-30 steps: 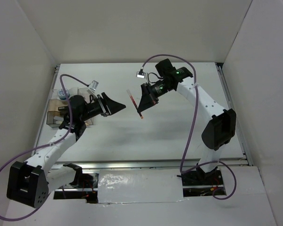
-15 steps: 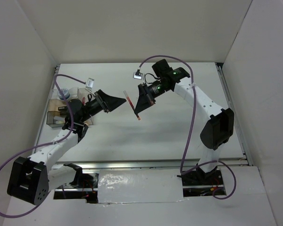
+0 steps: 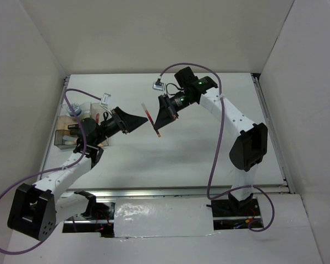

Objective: Sort the stationery into containers
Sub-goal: Place the pen in the storage box.

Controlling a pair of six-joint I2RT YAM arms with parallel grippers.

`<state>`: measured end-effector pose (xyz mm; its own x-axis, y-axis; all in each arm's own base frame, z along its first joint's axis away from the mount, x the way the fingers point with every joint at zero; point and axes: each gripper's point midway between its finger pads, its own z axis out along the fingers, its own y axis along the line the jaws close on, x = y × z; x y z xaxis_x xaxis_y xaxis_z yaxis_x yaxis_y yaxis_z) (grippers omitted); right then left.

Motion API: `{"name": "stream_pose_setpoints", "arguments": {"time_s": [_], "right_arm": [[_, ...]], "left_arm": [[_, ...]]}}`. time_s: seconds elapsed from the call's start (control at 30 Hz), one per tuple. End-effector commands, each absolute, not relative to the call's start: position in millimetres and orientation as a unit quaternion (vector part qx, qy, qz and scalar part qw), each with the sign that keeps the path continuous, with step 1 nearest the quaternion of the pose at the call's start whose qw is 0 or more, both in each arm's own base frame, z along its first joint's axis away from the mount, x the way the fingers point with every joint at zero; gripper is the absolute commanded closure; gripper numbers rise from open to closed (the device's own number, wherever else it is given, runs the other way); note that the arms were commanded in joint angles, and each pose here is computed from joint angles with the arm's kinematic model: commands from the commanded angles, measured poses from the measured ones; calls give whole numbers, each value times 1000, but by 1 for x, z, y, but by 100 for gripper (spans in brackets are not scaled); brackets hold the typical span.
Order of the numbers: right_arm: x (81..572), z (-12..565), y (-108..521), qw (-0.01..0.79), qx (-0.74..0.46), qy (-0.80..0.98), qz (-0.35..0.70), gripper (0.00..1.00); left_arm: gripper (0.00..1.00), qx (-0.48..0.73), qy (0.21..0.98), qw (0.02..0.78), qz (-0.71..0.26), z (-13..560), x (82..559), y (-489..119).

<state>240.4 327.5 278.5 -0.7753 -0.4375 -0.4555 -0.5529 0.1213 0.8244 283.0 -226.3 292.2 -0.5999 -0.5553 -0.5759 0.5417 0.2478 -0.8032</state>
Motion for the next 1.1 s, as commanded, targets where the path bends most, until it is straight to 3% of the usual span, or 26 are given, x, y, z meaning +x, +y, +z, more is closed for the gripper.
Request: {"name": "stream_pose_setpoints", "arguments": {"time_s": [0.0, 0.5, 0.8, 1.07], "right_arm": [[242, 298, 338, 74, -357, 723, 587, 100], [251, 282, 350, 54, -338, 742, 576, 100], [250, 281, 352, 53, -342, 741, 575, 100], [243, 281, 362, 49, -357, 738, 571, 100]], "left_arm": [[47, 14, 623, 471, -625, 312, 277, -227], [54, 16, 627, 461, -628, 306, 271, -230], [68, 7, 638, 453, -623, 297, 274, -230], [68, 6, 641, 451, -622, 296, 273, -230]]}}
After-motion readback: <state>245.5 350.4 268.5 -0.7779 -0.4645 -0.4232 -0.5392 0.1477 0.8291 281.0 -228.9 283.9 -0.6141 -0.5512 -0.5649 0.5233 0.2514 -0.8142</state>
